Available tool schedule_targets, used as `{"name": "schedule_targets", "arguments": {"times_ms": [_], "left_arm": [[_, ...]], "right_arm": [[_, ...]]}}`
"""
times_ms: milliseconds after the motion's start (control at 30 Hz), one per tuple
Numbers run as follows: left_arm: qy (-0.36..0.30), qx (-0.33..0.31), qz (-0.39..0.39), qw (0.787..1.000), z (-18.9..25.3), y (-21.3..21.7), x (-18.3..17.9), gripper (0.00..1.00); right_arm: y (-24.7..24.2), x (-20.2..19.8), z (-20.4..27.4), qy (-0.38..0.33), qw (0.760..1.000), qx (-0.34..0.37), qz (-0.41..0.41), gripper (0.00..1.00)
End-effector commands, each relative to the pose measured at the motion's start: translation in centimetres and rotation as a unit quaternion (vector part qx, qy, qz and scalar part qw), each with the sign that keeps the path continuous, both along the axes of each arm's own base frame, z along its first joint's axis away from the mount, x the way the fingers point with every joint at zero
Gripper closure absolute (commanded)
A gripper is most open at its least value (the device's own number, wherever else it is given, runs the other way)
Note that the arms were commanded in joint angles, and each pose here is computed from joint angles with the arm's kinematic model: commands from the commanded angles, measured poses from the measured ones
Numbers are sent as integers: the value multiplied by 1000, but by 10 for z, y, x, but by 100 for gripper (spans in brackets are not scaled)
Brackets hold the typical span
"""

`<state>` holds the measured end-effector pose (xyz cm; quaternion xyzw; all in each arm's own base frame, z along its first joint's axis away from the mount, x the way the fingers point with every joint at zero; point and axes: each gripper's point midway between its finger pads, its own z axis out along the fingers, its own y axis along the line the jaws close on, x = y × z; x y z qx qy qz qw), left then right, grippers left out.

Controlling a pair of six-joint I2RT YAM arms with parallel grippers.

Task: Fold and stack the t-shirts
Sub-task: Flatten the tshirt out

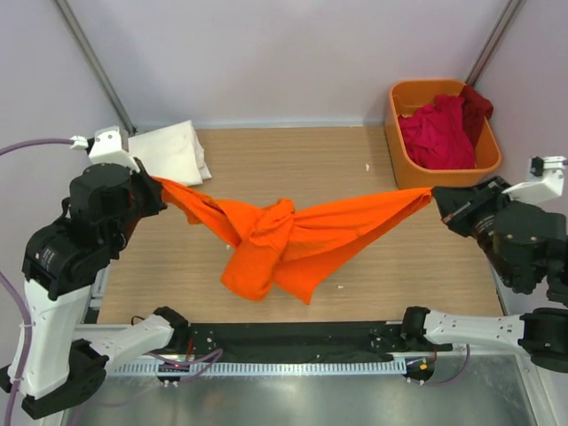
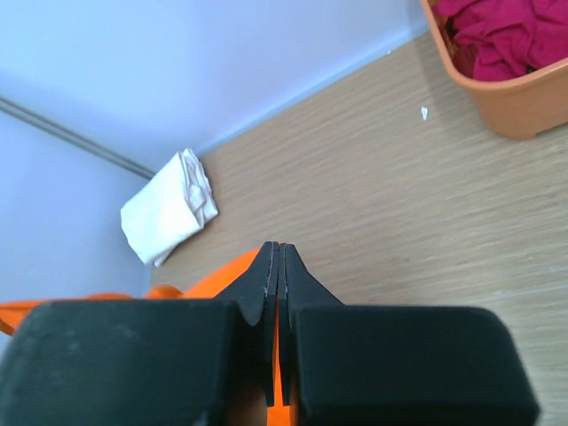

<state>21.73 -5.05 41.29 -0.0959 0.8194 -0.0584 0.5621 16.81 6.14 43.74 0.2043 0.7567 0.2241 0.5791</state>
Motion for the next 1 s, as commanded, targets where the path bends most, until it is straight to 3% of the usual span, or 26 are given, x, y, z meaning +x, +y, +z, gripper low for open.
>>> {"name": "schedule_targets", "arguments": {"times_ms": [0,133,233,300,333,367,433,600,767,967], "left_arm": [[-4,11,33,999,1,15,-3,100],[43,28,5,999,-31,-14,27,100],[128,57,-34,990,-94,-53,68,100],[208,41,-95,973,-153,-91,99,93],[246,40,-106,963,-176,-100,105,84],[326,50,-117,937,-227,-112,112,57],[379,49,-116,917,-260,-121,110,41],[339,10,-149,929,-263,-149,84,24],[310,-48,-187,931,-256,-177,44,29],[315,-103,-246,911,-295,-218,-2,29]], "right_arm": [[-33,0,-10,2,995,-85,-45,99],[-22,5,-25,14,992,-121,-46,99],[-8,8,-50,38,987,-152,-41,99],[2,10,-67,54,984,-167,-39,99],[7,12,-81,65,980,-184,-38,99],[12,12,-89,73,978,-190,-35,99],[23,13,-108,92,975,-203,-25,99],[30,12,-132,106,972,-208,-17,99],[37,14,-146,112,969,-218,-11,99],[48,16,-158,120,968,-222,1,99]]}}
